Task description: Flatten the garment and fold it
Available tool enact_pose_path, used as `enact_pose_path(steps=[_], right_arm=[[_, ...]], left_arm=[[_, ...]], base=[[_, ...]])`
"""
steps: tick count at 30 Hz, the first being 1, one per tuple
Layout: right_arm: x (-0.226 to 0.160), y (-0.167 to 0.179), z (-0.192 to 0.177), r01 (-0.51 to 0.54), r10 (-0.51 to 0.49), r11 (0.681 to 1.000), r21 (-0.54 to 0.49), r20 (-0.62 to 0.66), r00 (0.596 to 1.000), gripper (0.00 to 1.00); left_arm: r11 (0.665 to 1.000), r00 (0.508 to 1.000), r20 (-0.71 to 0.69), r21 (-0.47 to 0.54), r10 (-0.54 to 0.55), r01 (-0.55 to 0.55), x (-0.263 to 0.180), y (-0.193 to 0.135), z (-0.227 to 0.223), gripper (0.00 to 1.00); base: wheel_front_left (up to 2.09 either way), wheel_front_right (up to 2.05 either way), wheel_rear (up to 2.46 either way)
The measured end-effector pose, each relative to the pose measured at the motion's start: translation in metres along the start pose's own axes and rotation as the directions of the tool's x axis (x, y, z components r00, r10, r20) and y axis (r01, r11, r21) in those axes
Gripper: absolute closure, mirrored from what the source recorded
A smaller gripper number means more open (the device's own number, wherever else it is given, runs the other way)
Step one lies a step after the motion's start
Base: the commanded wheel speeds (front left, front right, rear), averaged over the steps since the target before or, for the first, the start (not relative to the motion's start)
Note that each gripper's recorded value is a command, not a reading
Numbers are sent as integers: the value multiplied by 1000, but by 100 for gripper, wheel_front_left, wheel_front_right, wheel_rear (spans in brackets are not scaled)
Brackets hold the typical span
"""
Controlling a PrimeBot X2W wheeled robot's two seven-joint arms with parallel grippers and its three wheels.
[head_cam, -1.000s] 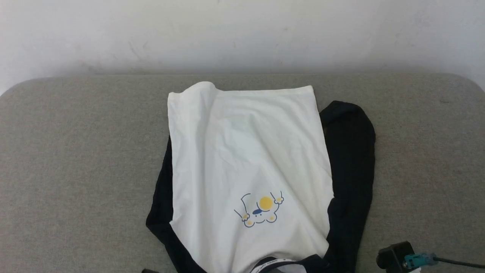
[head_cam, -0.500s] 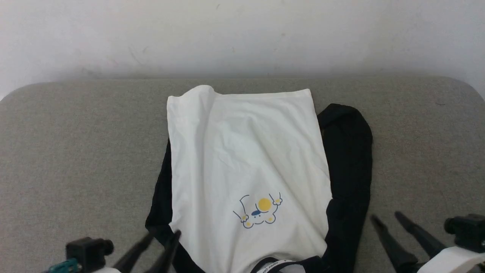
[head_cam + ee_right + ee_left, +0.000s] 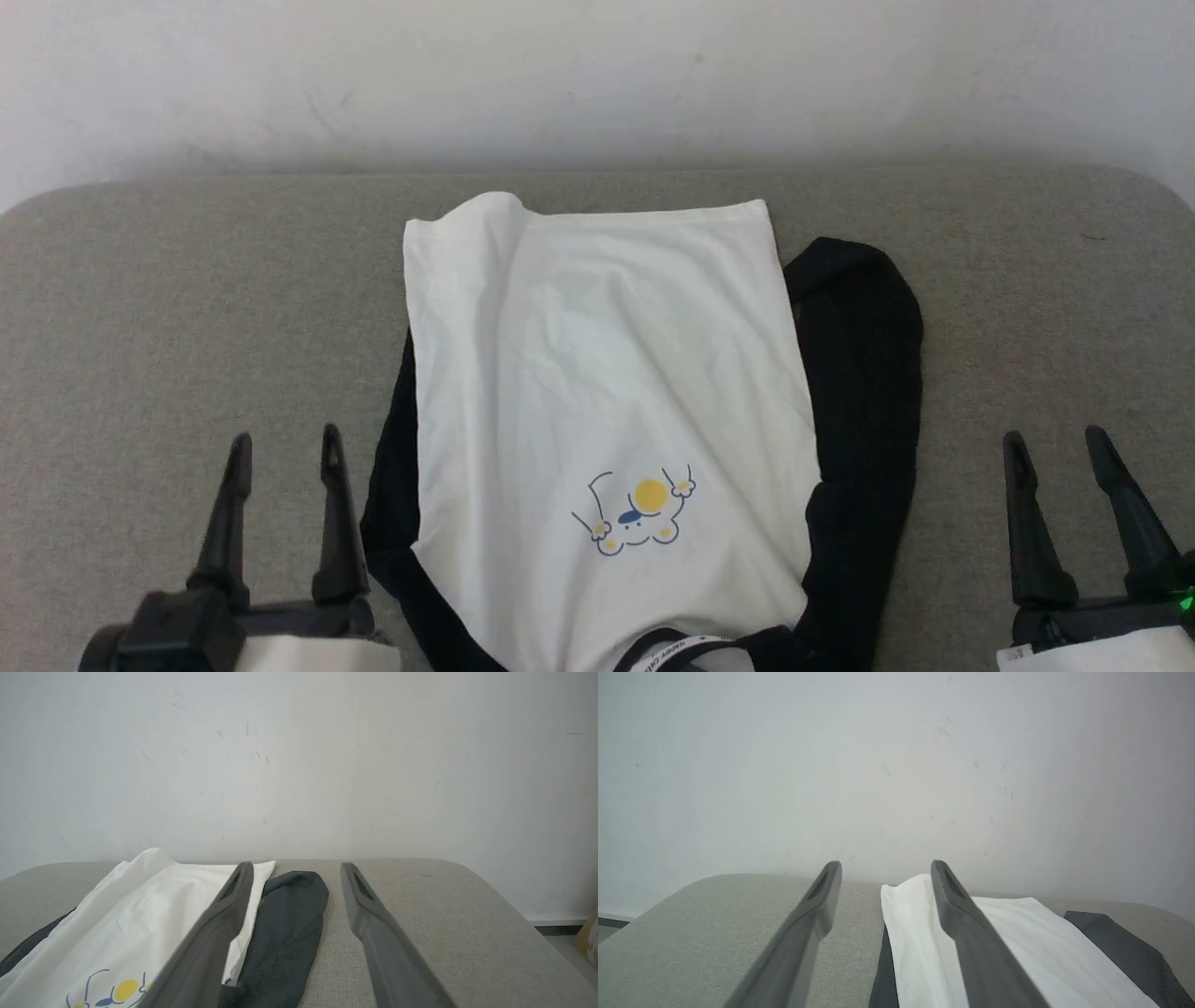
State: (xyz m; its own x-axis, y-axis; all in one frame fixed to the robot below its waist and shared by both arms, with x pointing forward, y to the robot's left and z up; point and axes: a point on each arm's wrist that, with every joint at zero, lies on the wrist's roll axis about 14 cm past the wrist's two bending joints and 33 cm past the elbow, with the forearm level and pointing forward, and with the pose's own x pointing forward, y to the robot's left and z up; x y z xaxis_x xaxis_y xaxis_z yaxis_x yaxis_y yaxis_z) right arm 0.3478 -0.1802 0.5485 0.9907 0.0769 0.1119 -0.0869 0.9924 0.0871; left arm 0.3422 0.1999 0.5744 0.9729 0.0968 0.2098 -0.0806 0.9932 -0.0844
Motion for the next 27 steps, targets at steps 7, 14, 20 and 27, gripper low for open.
enact_pose_path(steps=[7, 14, 20, 27], right_arm=[[-5, -4, -18, 18, -18, 999, 27, -4, 1000, 0], [6, -6, -18, 20, -21, 999, 25, 5, 1000, 0], [27, -8, -16, 15, -15, 1000, -16, 32, 999, 0], [51, -3, -37, -7, 7, 1000, -25, -22, 1000, 0]], left_arm=[[997, 994, -80, 1, 80, -80, -20, 11, -29, 0], [997, 985, -174, 76, -15, 29, -13, 23, -55, 0], [977, 946, -287, 106, -147, 184, 35, 11, -75, 0], [965, 847, -497, 69, -186, 252, 56, 3, -135, 0]], base=[[0, 0, 0], [0, 0, 0], [0, 0, 0], [0, 0, 0]])
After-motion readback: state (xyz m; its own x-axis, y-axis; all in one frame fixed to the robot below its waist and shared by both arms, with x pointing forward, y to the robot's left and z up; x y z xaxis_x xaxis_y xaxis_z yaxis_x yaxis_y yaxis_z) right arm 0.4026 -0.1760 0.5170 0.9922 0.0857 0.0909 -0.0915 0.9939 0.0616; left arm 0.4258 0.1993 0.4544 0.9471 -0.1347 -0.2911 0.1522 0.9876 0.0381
